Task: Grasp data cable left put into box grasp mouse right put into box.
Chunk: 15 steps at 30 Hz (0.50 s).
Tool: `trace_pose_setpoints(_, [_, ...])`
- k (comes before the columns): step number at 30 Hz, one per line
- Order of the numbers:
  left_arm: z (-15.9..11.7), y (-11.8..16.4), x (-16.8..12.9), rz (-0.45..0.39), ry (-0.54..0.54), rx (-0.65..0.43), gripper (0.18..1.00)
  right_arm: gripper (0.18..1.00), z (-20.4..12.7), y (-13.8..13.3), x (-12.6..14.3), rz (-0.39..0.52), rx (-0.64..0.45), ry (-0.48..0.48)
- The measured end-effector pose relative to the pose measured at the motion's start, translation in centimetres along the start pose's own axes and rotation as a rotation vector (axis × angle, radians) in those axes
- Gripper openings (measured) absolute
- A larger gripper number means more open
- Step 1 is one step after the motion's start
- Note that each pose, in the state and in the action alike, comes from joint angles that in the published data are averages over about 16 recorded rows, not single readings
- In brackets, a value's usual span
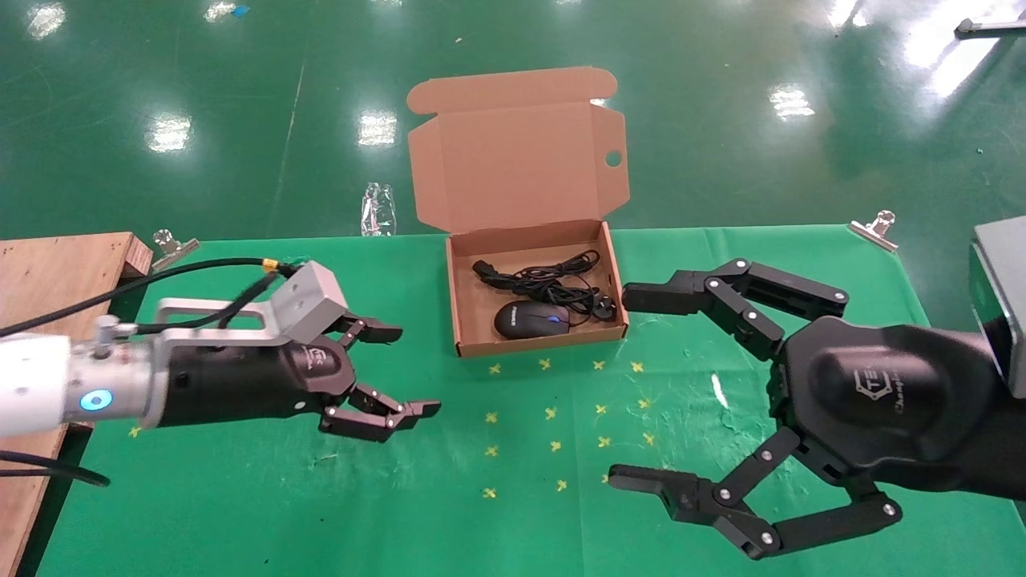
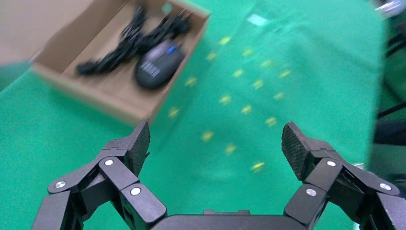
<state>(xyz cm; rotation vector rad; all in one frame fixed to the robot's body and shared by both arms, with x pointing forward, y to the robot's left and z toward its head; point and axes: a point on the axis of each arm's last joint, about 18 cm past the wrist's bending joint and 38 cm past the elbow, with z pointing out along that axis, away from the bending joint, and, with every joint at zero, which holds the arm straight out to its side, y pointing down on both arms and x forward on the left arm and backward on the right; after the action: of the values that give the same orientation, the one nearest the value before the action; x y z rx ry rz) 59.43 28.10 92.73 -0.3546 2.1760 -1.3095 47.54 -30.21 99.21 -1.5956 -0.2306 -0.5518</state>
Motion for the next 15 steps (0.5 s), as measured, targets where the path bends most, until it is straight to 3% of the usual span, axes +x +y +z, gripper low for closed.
trace_pose_setpoints(15, [-7.1,-3.9,4.7,0.127,0.225,0.353,1.001,1.001,0.0,0.0,0.0,0.000,0.000,0.000])
